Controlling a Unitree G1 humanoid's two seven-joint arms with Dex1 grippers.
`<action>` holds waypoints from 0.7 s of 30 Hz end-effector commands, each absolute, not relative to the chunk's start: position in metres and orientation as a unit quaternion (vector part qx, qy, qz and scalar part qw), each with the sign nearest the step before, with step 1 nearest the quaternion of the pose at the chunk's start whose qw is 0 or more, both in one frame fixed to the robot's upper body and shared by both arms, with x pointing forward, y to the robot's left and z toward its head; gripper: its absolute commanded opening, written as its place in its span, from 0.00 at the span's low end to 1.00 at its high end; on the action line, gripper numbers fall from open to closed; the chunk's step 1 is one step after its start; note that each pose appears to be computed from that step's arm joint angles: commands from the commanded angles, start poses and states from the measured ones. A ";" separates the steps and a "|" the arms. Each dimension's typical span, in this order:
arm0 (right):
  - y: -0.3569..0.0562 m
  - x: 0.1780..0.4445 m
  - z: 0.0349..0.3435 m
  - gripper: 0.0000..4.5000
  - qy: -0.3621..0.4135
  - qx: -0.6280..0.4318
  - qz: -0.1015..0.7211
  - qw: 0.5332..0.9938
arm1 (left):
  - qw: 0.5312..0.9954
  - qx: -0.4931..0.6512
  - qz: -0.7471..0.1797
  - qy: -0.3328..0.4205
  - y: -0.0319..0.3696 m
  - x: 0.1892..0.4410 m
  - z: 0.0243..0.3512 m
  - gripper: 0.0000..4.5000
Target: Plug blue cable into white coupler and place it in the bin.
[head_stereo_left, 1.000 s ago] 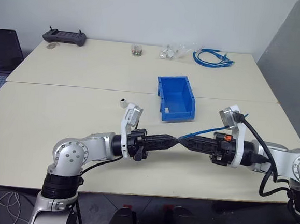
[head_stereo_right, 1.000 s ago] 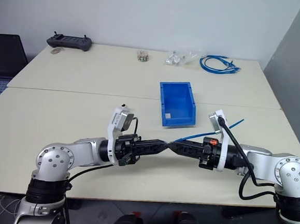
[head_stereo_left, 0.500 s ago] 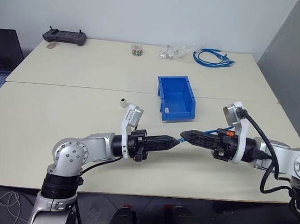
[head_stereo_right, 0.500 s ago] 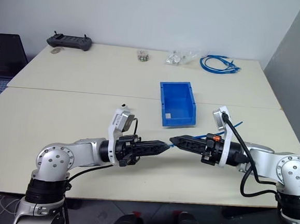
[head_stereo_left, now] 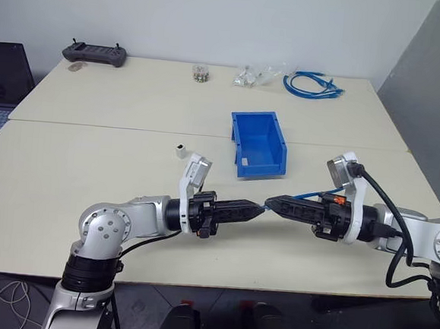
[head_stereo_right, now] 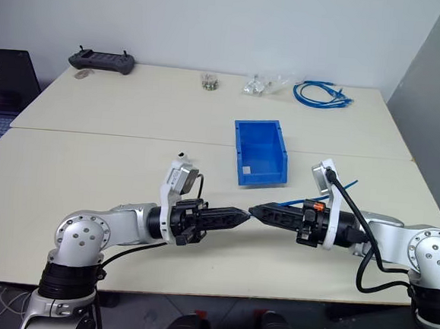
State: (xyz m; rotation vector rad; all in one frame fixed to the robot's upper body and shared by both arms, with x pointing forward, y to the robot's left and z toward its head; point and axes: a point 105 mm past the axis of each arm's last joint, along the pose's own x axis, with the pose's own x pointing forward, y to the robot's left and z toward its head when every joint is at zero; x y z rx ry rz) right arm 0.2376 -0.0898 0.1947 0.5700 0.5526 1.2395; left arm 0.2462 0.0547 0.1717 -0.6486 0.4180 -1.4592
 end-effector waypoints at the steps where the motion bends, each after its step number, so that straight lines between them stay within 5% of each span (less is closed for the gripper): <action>1: -0.088 0.233 0.202 0.39 0.242 0.257 0.579 0.735 | 0.675 -0.284 -0.659 0.171 0.053 0.244 0.178 0.04; 8: -0.089 0.234 0.203 0.06 0.240 0.266 0.579 0.732 | 0.676 -0.285 -0.658 0.171 0.053 0.243 0.178 0.04; 16: -0.090 0.232 0.201 0.05 0.246 0.263 0.580 0.731 | 0.681 -0.275 -0.657 0.169 0.053 0.243 0.176 0.04; 21: -0.089 0.234 0.200 0.05 0.243 0.255 0.576 0.738 | 0.672 -0.258 -0.671 0.176 0.057 0.235 0.174 0.29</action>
